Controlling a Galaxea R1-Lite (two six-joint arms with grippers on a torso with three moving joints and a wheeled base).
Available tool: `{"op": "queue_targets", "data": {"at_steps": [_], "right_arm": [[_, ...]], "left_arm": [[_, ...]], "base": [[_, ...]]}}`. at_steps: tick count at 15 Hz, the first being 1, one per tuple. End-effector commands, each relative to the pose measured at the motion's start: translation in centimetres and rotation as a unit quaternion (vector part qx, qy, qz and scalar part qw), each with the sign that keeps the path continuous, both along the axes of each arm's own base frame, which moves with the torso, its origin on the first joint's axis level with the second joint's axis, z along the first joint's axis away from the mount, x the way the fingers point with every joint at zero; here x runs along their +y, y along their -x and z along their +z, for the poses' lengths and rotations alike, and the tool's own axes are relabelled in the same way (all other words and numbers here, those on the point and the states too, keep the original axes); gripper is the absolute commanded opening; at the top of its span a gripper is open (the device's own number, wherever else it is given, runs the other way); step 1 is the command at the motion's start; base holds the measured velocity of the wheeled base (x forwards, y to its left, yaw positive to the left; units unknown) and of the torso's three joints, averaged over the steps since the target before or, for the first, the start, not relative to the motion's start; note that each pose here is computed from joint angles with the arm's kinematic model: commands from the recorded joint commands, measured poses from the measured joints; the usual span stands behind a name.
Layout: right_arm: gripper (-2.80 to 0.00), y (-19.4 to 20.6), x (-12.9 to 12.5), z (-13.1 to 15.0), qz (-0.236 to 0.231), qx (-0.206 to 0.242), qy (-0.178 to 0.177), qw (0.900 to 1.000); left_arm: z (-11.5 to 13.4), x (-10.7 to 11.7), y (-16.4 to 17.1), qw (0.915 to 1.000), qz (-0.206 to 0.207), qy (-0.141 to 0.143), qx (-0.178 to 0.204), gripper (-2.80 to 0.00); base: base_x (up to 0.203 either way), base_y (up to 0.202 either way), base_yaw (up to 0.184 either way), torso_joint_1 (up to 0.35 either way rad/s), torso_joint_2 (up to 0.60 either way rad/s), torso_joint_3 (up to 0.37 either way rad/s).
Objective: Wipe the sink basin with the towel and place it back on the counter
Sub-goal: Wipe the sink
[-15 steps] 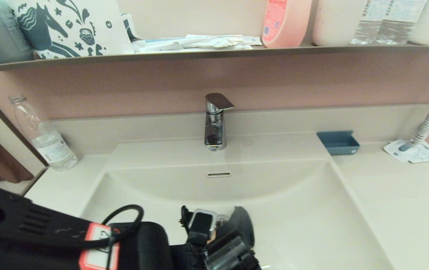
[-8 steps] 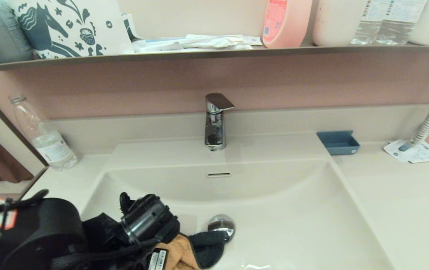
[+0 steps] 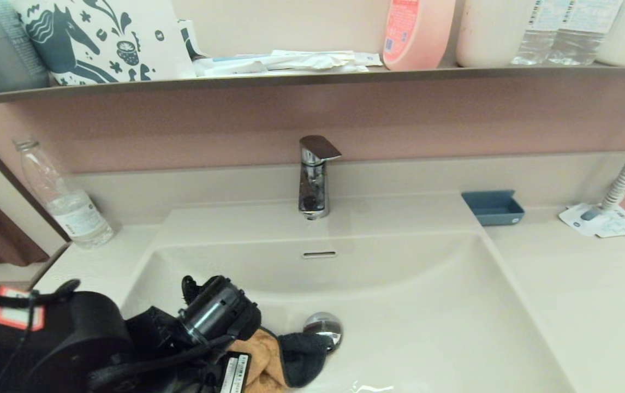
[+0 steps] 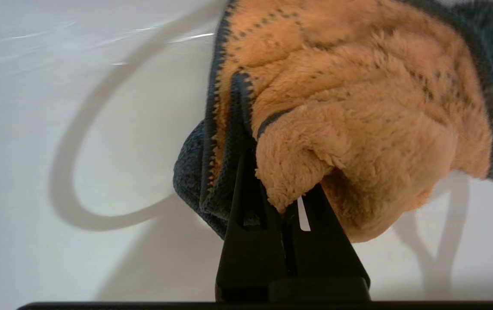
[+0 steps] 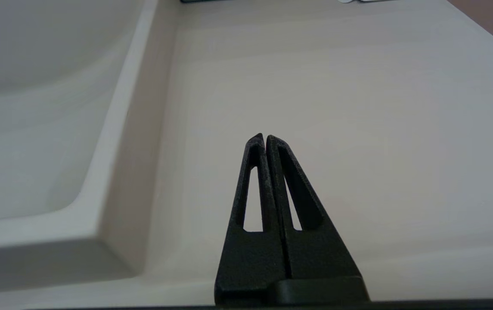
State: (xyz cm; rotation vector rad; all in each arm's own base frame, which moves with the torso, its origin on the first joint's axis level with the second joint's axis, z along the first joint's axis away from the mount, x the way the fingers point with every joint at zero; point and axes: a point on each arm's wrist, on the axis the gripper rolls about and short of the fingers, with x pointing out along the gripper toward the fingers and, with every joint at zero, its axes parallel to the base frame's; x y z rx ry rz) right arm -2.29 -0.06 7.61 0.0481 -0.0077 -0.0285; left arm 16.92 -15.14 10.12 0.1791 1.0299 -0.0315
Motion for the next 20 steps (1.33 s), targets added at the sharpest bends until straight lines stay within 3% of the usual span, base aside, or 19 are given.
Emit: {"op": "queue_targets", "data": {"at_steps": [1, 5, 8, 15, 20], "right_arm": [[-2.8, 0.0, 0.0, 0.0, 0.0, 0.0, -0.001, 1.0], [-2.8, 0.0, 0.0, 0.0, 0.0, 0.0, 0.0, 1.0], [-2.8, 0.0, 0.0, 0.0, 0.0, 0.0, -0.001, 1.0], [-2.8, 0.0, 0.0, 0.0, 0.0, 0.0, 0.0, 1.0], [-2.8, 0.0, 0.0, 0.0, -0.001, 0.0, 0.0, 1.0]], "left_arm": [[-1.8, -1.8, 0.4, 0.9994, -0.018, -0.018, 0.022, -2.8], [-5.5, -7.4, 2.3, 0.9984, -0.033, -0.032, 0.035, -2.8], [-4.6, -11.3, 2.7, 0.9984, -0.054, 0.007, 0.012, -2.8], [-2.5, -16.6, 3.4, 0.9951, -0.097, 0.007, 0.015, -2.8], [-1.7, -21.2, 3.8, 0.9908, -0.128, 0.044, 0.002, -2.8]], "base": [[0.0, 0.0, 0.0, 0.0, 0.0, 0.0], [0.0, 0.0, 0.0, 0.0, 0.0, 0.0], [0.0, 0.0, 0.0, 0.0, 0.0, 0.0], [0.0, 0.0, 0.0, 0.0, 0.0, 0.0], [0.0, 0.0, 0.0, 0.0, 0.0, 0.0]]}}
